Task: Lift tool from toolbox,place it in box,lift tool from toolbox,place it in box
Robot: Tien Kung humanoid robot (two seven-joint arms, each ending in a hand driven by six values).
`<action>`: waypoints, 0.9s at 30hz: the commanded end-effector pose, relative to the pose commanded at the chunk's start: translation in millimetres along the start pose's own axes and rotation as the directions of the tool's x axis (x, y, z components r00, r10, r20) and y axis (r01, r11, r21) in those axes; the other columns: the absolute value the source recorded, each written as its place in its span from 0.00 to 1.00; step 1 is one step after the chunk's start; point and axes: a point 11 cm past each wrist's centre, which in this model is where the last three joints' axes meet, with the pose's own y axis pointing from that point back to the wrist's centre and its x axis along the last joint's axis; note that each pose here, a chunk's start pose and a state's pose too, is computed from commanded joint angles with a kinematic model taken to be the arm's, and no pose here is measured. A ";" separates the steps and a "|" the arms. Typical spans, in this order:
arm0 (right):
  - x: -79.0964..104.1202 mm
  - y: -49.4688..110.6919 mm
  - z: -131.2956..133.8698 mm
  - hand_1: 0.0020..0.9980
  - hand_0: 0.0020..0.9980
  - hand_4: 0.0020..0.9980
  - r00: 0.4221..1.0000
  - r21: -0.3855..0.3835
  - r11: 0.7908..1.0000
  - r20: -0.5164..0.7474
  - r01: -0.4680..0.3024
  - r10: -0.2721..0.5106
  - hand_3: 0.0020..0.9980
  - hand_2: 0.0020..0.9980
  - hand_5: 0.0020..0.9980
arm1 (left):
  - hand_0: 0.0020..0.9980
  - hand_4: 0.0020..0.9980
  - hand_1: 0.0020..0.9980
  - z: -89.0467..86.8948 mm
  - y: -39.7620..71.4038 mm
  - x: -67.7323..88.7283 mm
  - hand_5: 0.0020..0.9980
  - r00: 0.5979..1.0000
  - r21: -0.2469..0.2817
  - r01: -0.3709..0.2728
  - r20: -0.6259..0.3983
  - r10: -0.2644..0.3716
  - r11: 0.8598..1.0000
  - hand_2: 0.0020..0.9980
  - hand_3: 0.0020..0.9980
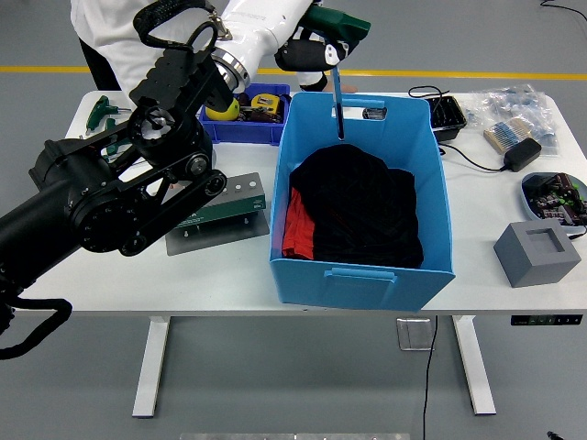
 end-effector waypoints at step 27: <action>2.9 0.1 -8.7 0.65 0.67 0.78 1.000 0.012 1.000 -0.018 -0.003 0.003 0.58 0.73 0.72 | 0.08 0.67 0.00 27.9 16.3 -136.5 0.44 0.894 -0.029 0.447 -0.004 -0.447 0.894 0.00 0.06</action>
